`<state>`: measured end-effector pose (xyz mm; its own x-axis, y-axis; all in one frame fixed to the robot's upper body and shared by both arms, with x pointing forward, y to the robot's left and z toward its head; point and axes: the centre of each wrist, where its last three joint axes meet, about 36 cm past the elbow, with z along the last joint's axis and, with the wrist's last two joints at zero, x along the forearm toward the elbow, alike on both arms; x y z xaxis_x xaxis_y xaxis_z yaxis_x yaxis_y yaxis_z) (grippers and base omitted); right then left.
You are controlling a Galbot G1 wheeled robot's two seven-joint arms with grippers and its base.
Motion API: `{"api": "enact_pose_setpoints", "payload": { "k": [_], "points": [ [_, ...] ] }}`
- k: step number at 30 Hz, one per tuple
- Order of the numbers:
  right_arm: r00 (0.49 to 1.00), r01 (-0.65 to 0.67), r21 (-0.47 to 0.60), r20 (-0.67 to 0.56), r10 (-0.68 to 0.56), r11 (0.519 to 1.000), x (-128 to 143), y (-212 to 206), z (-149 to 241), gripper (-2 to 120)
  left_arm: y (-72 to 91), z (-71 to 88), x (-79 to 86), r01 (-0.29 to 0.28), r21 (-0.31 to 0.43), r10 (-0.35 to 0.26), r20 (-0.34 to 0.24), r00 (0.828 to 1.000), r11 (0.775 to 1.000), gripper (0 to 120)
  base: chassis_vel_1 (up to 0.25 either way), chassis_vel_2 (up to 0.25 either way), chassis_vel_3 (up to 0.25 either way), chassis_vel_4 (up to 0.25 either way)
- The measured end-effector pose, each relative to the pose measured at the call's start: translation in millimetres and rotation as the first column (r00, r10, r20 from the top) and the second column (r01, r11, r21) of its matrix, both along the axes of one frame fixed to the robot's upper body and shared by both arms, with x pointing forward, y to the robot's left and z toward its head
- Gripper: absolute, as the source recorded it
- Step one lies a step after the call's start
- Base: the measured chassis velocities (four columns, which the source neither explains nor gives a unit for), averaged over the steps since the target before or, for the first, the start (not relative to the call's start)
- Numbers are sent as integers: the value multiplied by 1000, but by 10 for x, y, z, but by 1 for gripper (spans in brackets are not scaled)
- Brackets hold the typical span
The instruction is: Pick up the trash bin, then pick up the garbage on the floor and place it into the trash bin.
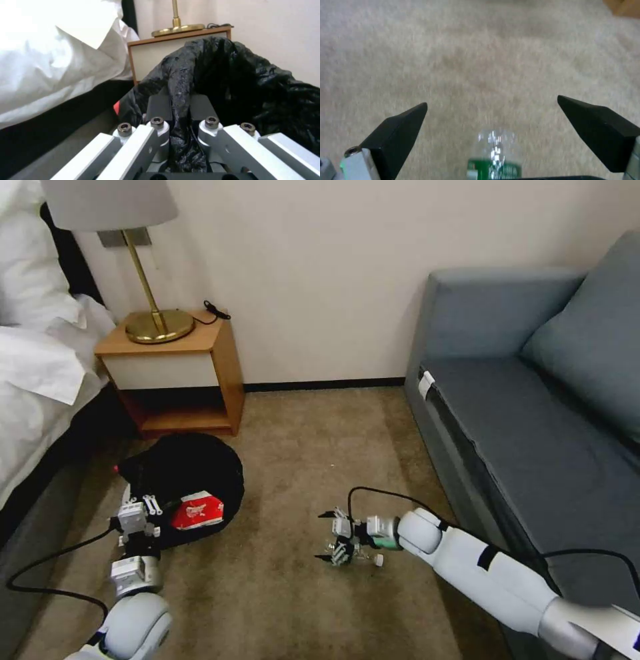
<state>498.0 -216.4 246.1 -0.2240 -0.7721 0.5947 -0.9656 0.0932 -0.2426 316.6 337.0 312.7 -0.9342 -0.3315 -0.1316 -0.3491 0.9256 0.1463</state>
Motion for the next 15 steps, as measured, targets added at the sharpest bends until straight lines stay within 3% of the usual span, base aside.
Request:
{"api": "enact_pose_setpoints", "payload": {
  "k": [15],
  "points": [
    [999,49,-102,-16,-51,994,49,-325,-345,100,-33,2,7,4,-5,-4,-2,1000,1000,7,0,0,0,0]
  ]
}}
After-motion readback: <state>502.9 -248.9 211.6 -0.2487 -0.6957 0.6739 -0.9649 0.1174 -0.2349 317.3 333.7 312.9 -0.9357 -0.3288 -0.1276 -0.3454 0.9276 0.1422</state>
